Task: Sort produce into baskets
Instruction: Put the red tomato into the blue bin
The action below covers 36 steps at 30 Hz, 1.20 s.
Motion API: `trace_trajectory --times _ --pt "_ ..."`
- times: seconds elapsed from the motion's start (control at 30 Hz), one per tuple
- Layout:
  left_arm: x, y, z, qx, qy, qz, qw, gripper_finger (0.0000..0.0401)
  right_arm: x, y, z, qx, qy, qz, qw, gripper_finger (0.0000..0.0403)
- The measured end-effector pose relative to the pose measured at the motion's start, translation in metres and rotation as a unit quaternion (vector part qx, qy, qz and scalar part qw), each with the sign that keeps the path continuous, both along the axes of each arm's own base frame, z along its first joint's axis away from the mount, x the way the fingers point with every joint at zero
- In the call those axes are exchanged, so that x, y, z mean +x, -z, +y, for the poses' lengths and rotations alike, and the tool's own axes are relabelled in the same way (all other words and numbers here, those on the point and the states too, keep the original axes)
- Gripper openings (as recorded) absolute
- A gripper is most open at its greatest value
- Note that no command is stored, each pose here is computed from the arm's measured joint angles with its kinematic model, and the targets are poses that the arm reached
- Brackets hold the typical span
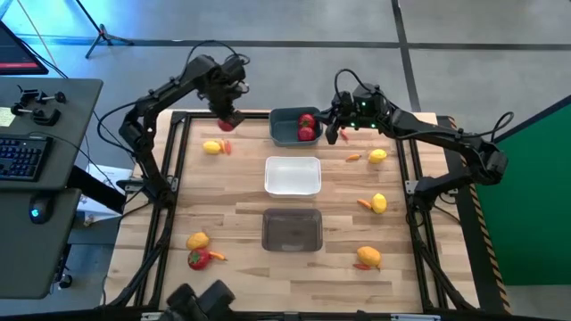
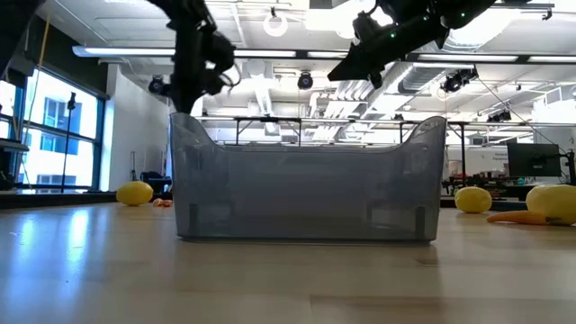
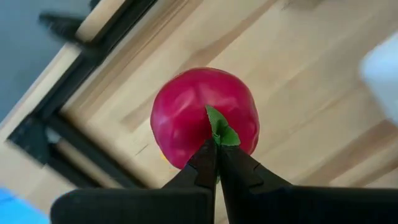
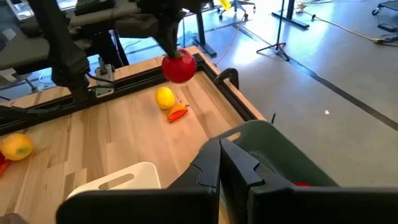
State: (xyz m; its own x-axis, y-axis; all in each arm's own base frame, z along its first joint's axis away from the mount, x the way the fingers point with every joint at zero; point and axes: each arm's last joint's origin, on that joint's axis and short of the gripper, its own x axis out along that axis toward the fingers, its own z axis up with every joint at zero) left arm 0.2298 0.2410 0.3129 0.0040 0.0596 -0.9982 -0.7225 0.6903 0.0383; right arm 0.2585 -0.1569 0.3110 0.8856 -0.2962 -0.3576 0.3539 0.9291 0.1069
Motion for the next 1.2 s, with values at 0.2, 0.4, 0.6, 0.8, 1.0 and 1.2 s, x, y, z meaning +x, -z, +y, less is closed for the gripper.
trace_trajectory --times 0.2,0.4,0.6,0.8,1.0,1.2 --pt "0.038 -0.01 -0.005 0.0 0.016 -0.056 0.998 0.0 -0.004 0.0 -0.006 0.0 0.012 0.0 1.0 0.0" --pt "0.076 -0.004 0.002 -0.014 0.019 -0.086 0.996 0.0 -0.004 0.0 -0.006 0.011 0.016 -0.003 1.0 0.0" --pt "0.107 -0.002 0.012 -0.014 0.023 -0.129 0.991 0.0 -0.004 0.0 -0.006 0.018 0.019 -0.005 1.0 0.0" --pt "0.128 0.008 0.024 -0.006 0.017 -0.155 0.988 0.0 -0.004 0.0 -0.006 0.022 0.021 -0.007 1.0 0.0" --pt "0.141 0.044 0.037 -0.018 0.006 -0.131 0.991 0.0 -0.004 0.0 -0.006 0.022 0.021 -0.007 1.0 0.0" --pt "0.147 0.071 0.053 -0.019 -0.011 -0.127 0.992 0.0 -0.004 0.0 -0.006 0.025 0.025 -0.007 0.999 0.0"
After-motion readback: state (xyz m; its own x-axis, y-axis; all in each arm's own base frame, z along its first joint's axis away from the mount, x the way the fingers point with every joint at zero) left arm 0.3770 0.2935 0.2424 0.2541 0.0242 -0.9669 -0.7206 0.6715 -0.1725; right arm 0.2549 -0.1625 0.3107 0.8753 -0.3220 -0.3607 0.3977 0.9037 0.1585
